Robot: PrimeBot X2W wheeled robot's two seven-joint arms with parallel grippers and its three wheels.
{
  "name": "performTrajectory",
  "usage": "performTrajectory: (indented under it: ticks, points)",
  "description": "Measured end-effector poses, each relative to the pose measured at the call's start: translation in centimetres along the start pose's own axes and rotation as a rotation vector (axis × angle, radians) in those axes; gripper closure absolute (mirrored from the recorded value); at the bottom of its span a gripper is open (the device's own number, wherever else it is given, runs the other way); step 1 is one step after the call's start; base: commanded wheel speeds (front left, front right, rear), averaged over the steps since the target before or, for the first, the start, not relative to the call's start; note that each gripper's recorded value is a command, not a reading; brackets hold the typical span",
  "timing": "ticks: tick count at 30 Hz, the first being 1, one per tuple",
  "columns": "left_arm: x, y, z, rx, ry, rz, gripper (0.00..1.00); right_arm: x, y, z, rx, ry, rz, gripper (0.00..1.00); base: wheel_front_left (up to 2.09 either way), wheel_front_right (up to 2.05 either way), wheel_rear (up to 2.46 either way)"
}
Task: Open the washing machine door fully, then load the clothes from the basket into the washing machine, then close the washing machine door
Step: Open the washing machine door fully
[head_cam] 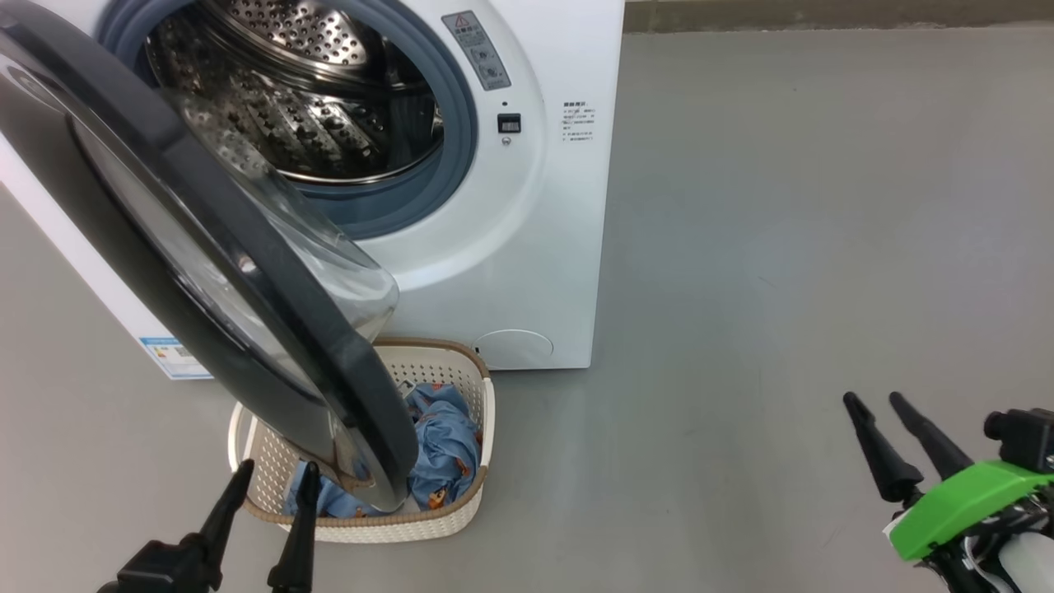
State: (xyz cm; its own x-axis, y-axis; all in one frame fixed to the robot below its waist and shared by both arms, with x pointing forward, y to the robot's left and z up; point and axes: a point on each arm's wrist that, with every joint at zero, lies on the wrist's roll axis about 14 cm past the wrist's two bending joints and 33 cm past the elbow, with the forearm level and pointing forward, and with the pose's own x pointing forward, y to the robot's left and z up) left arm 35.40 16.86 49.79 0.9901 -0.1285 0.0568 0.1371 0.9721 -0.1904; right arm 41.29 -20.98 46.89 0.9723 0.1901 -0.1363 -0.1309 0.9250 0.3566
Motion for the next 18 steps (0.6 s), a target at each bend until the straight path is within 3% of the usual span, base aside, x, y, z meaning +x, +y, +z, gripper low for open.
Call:
performTrajectory:
  ticks: [9,18]
  points:
    - [-0.2,0.7,0.6,-0.003,-0.022,0.027,0.00,-1.5,0.7,1.9,-0.151,-0.121,-0.002,0.00,0.00,0.00,0.00]
    - [-0.5,1.1,0.8,-0.020,-0.032,0.059,0.00,-3.1,0.7,-0.7,-0.210,-0.069,-0.016,0.00,0.00,0.00,0.00]
